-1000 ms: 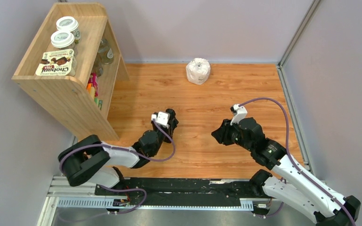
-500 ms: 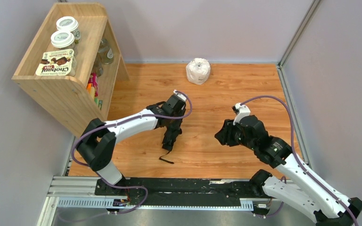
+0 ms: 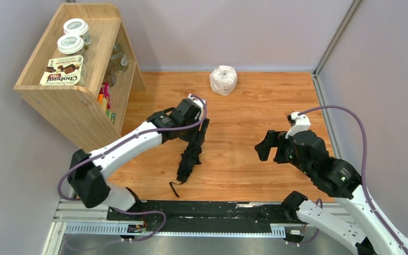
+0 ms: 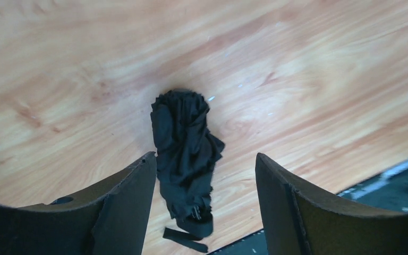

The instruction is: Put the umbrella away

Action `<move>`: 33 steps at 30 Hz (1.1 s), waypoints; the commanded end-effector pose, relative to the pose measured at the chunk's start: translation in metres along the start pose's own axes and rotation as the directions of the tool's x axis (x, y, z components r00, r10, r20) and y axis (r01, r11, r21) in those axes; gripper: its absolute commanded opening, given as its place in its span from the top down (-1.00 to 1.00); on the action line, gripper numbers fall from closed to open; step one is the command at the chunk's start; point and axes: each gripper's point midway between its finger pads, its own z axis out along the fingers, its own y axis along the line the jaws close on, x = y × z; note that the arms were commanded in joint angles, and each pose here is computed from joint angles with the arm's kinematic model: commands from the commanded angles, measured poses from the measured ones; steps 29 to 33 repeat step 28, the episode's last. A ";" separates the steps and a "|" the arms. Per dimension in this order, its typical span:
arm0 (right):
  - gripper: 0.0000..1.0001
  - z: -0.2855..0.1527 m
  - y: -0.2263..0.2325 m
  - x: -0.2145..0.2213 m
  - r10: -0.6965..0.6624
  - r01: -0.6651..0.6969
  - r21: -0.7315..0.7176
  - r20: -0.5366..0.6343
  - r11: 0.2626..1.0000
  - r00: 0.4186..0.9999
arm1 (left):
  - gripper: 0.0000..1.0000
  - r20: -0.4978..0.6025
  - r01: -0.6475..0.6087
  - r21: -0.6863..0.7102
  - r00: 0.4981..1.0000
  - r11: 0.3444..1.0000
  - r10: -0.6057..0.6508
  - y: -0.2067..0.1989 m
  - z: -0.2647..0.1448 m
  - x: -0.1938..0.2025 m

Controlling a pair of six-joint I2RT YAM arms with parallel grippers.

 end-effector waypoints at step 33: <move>-1.00 -0.212 -0.069 -0.142 0.013 -0.115 0.100 0.697 0.988 0.717 | -0.34 0.947 -0.394 0.253 0.289 0.884 -0.142 -0.003 -0.435 -0.048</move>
